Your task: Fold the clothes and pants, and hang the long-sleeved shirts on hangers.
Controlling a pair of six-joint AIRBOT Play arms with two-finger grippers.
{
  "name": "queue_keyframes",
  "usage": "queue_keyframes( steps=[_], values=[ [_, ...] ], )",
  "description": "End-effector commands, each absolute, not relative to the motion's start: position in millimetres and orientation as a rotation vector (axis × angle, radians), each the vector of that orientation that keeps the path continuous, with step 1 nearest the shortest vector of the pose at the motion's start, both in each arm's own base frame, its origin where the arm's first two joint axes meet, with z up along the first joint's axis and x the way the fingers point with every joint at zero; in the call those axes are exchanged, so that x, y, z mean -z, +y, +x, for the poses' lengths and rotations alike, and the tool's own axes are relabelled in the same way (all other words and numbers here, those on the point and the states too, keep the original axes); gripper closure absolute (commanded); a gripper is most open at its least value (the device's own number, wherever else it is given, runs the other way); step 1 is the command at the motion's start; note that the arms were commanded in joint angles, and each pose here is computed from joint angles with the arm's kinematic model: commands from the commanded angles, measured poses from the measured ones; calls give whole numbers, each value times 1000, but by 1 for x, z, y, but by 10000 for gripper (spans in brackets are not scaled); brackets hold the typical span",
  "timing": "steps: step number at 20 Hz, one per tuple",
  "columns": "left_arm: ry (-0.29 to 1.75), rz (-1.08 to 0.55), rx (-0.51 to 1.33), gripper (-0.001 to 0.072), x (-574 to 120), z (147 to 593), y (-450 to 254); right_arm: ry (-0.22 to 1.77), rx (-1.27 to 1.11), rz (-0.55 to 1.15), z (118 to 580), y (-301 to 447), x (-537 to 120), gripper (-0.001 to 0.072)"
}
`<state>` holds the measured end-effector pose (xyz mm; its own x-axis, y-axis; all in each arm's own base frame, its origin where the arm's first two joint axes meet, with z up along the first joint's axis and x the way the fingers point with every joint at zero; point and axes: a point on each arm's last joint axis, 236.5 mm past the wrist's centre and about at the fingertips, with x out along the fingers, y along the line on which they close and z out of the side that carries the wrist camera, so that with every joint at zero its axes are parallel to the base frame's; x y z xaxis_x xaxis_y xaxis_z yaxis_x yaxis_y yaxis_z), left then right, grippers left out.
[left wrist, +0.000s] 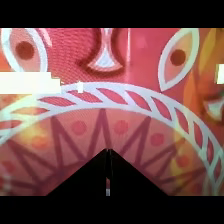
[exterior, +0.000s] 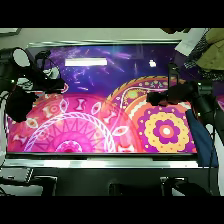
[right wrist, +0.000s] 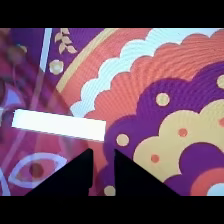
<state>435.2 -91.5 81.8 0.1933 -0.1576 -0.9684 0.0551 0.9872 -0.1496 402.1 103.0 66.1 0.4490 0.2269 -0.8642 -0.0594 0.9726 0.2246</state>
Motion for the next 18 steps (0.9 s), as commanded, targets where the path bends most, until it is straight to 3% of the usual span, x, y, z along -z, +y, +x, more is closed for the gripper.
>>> queue_keyframes(
  steps=[1,13,14,15,16,18],
  values=[
    [1369,-88,150,687,-82,435,-92,1091,-179,171,402,104,-67,526],
    [1368,-87,149,679,-81,436,-91,1091,-179,171,402,103,-67,526],
    [1361,-78,130,512,-80,438,-86,1091,-179,171,402,104,-67,526],
    [1336,-81,46,173,-80,446,-72,1091,-179,171,402,104,-67,526],
    [1309,-52,-82,7,-80,452,-44,1091,-179,171,402,104,-67,526],
    [1265,35,-295,8,-86,459,24,1091,-179,171,402,104,-67,526]
  ],
)
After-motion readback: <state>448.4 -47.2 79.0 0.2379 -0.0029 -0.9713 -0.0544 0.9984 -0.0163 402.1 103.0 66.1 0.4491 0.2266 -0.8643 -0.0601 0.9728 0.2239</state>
